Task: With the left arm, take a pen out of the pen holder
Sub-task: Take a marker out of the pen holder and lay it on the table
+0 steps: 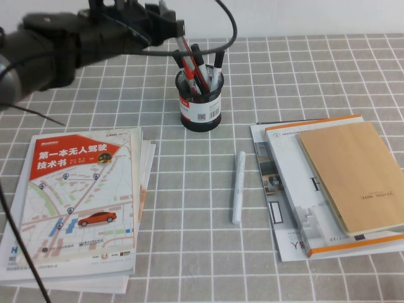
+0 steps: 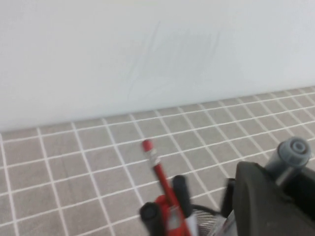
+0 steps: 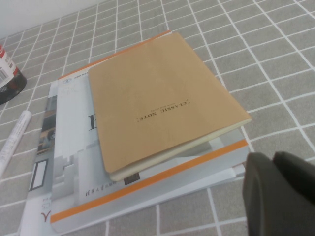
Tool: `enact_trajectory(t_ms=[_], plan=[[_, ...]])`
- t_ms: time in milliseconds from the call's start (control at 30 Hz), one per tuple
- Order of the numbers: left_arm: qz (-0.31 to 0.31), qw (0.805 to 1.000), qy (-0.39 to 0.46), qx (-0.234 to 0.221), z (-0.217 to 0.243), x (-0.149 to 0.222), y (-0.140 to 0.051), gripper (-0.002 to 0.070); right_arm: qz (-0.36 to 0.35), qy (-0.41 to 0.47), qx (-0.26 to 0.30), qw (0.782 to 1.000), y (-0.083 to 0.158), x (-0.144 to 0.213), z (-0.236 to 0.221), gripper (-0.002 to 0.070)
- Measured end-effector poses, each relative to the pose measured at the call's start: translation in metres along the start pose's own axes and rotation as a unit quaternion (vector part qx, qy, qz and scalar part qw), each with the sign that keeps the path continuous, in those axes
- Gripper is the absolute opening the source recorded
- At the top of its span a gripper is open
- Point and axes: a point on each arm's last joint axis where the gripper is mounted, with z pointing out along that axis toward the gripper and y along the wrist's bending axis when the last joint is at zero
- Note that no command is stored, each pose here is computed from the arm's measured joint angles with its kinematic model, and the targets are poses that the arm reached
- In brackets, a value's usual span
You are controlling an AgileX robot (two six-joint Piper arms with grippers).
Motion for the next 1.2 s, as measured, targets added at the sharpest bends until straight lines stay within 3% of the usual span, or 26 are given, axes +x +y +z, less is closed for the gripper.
enact_trajectory(t_ms=[300,667,833,1067,1200], plan=[[0.036,0.997,0.05,0.038,-0.055,-0.032,-0.026,0.005,0.0,0.0,0.0,1.0,0.0,0.0,0.0,-0.0013],[0.054,0.973,0.224,0.031,-0.124,-0.032,-0.043,0.005,0.0,0.0,0.0,1.0,0.0,0.0,0.0,-0.0013],[0.05,0.953,0.296,0.041,-0.135,-0.022,-0.049,0.005,0.0,0.0,0.0,1.0,0.0,0.0,0.0,-0.0013],[0.096,0.934,0.345,0.009,-0.135,-0.012,-0.069,0.005,0.0,0.0,0.0,1.0,0.0,0.0,0.0,-0.0013],[0.091,0.924,0.372,-0.001,-0.135,-0.006,-0.07,0.005,0.0,0.0,0.0,1.0,0.0,0.0,0.0,-0.0013]])
